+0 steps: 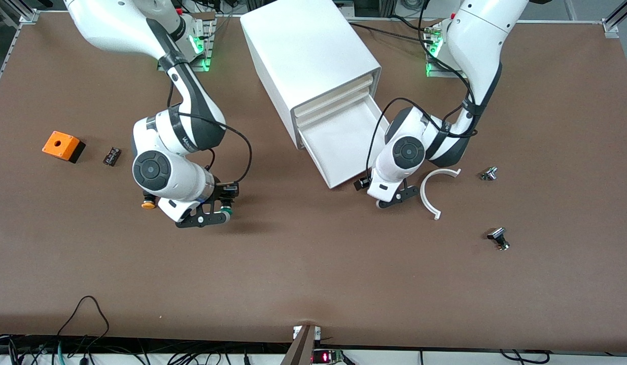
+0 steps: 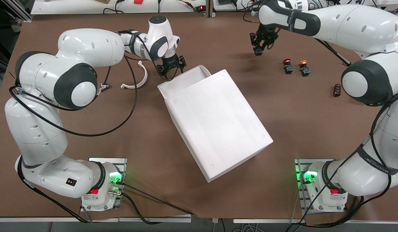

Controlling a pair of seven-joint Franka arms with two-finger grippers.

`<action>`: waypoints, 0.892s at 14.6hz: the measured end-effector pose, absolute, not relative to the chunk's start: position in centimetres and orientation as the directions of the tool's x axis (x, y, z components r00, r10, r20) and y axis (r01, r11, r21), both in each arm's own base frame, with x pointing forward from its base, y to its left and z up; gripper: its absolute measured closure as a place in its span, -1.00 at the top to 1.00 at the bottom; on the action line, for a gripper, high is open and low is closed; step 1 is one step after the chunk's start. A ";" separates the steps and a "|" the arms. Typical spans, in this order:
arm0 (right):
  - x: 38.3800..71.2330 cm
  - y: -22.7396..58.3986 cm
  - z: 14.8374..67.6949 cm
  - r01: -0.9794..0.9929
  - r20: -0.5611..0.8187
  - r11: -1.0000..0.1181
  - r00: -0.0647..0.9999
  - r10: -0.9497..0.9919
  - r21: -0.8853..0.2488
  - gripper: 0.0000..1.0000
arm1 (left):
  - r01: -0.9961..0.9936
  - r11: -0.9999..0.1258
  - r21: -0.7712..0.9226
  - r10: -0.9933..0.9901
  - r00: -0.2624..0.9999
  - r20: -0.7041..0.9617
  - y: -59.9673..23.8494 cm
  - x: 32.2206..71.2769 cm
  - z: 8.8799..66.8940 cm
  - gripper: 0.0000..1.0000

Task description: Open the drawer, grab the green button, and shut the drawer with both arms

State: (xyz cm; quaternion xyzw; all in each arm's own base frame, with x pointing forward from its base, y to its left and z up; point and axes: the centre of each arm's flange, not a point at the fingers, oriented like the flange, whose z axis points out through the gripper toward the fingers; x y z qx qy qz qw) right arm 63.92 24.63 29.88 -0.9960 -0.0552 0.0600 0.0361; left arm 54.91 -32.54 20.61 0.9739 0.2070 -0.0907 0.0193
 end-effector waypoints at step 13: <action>60.5 14.8 20.0 0.077 -0.085 -0.995 0.993 0.082 -0.056 -0.19 | 0.315 -0.948 -0.045 0.314 0.903 -0.292 -38.9 47.8 21.9 0.96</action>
